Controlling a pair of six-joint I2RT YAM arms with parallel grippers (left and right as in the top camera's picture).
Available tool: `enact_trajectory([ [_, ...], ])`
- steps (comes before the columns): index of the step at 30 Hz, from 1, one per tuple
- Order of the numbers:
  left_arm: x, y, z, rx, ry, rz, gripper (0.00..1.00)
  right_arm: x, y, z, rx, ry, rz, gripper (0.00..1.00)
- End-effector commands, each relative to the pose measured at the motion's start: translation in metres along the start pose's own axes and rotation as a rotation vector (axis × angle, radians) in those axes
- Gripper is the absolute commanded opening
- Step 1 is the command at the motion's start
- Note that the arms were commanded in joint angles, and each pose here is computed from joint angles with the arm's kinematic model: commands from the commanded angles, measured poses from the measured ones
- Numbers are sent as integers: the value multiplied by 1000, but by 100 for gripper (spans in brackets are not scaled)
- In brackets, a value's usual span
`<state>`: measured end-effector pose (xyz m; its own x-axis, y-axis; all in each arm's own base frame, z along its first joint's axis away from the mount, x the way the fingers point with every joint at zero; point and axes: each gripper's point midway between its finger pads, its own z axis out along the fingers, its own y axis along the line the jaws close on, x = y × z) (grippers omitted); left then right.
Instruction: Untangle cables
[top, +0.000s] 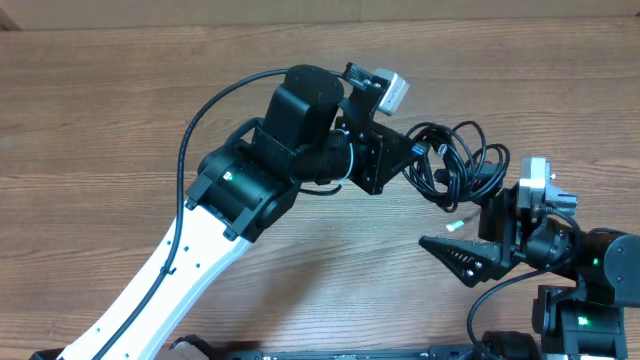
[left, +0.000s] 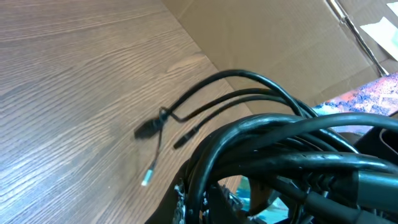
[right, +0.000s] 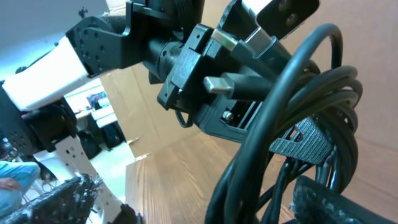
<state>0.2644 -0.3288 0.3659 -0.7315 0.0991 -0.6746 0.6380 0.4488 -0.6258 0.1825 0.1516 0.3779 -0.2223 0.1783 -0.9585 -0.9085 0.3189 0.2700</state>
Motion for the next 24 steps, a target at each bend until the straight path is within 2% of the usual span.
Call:
enact_trajectory([
  [1,-10,10,-5,-23,-27,-15,4,-3,8,0,-19,0,-25,100],
  [6,-16,24,-12,-55,-44,-24,4,-1,7,0,-15,5,-5,100],
  [11,-14,28,-14,-70,-31,160,4,-2,4,0,-3,0,3,100],
  [13,-7,32,-14,-81,1,212,4,-4,0,0,22,-15,4,100],
  [24,34,42,-18,-94,166,255,4,-31,-40,-8,256,-174,28,100],
])
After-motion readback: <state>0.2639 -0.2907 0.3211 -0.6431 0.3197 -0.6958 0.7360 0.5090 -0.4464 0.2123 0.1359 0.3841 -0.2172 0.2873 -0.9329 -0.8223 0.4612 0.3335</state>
